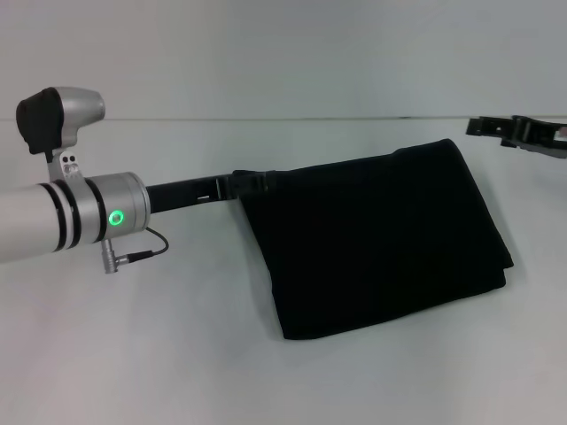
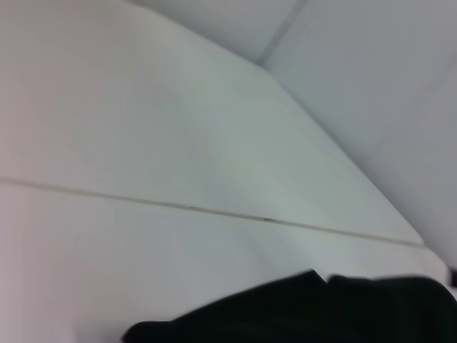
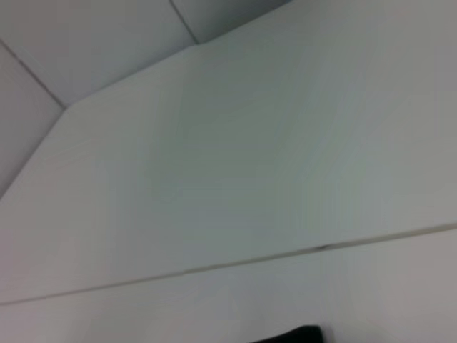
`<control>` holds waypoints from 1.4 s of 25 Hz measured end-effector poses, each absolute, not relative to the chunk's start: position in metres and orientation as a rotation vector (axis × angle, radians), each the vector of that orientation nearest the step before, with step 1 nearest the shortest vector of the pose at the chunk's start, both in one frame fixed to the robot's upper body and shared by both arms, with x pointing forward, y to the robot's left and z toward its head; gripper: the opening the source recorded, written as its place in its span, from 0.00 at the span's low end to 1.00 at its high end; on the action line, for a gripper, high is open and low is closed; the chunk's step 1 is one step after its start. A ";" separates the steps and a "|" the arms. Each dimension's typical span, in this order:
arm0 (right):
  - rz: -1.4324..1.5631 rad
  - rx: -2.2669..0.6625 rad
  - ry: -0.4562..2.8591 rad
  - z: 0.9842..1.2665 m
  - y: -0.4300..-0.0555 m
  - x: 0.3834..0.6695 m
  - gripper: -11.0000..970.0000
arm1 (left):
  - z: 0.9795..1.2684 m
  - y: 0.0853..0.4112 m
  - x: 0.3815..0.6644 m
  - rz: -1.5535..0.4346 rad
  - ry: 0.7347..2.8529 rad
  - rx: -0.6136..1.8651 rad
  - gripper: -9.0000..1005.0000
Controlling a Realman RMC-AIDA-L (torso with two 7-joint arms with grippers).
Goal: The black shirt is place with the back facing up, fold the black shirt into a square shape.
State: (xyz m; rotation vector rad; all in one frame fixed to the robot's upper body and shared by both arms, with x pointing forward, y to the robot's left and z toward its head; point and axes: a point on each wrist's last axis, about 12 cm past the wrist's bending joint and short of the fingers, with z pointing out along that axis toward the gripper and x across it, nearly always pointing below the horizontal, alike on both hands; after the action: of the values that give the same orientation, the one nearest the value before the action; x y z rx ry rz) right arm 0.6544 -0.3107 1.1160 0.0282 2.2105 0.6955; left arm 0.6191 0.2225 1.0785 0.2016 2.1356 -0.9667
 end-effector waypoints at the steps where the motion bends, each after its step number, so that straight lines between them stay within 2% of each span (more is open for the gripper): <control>1: 0.712 0.012 2.214 1.118 -0.315 0.652 0.81 | 1.078 0.222 0.621 -0.975 2.150 0.150 0.84; 11: 0.746 -0.094 2.184 1.126 -0.325 0.643 0.81 | 1.062 0.206 0.629 -0.974 2.238 -0.145 0.84; 18: 0.740 -0.168 2.175 1.130 -0.314 0.647 0.81 | 1.059 0.190 0.634 -0.944 2.271 -0.197 0.83; 35: 0.713 -0.237 2.152 1.141 -0.307 0.657 0.81 | 1.060 0.175 0.637 -0.937 2.282 -0.179 0.82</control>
State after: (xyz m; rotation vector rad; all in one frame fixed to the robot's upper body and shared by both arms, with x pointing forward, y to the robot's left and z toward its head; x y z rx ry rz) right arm 0.6571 -0.3066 1.1410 -0.2375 2.1519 0.7131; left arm 0.6372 0.1754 1.0595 -0.1794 2.2816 -0.9365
